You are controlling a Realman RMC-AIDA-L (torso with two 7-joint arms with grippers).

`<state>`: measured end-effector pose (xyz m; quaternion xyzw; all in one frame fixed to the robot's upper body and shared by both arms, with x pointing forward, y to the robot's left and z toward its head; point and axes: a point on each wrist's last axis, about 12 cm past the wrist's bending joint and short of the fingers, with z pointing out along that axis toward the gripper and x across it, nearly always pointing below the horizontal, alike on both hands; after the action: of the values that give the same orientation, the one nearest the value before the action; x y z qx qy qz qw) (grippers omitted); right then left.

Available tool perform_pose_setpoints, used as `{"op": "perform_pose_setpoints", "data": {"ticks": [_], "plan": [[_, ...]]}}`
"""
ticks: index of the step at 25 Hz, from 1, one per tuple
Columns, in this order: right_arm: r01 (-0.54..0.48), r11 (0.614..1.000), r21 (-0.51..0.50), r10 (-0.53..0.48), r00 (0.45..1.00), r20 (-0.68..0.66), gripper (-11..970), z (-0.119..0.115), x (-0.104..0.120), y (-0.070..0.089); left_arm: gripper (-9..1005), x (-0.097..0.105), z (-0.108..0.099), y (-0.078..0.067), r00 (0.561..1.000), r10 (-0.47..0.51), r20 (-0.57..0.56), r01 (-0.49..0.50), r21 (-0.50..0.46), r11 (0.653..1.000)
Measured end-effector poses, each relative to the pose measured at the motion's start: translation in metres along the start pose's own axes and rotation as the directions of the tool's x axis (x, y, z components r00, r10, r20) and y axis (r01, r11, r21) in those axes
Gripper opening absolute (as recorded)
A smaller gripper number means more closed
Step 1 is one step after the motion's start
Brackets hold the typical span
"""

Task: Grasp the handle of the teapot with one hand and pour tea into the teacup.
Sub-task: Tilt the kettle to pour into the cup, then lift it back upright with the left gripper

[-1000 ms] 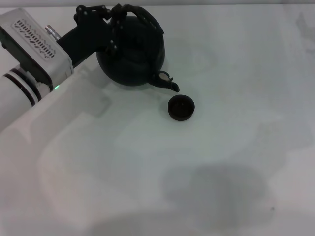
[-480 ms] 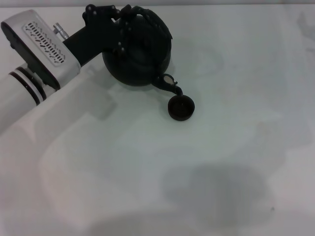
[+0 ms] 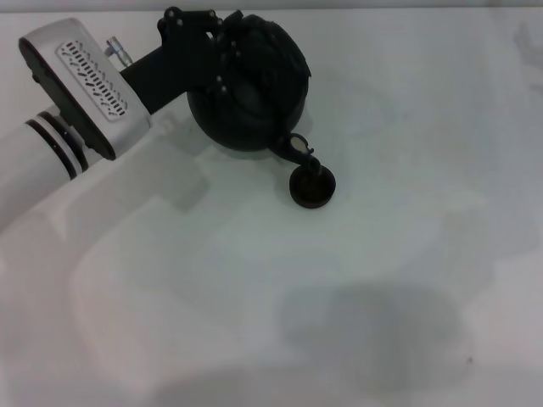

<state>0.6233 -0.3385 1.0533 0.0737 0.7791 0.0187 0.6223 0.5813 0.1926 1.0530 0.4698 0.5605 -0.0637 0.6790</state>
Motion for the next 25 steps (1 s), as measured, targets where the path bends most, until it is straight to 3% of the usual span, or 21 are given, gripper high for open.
{"op": "perform_pose_setpoints", "data": {"ticks": [25], "plan": [[-0.036, 0.999, 0.023, 0.036, 0.999, -0.013, 829, -0.0025, 0.0055, -0.0024, 95, -0.0016, -0.0001, -0.0006, 0.992, 0.124, 0.015, -0.124, 0.003, 0.992]]}}
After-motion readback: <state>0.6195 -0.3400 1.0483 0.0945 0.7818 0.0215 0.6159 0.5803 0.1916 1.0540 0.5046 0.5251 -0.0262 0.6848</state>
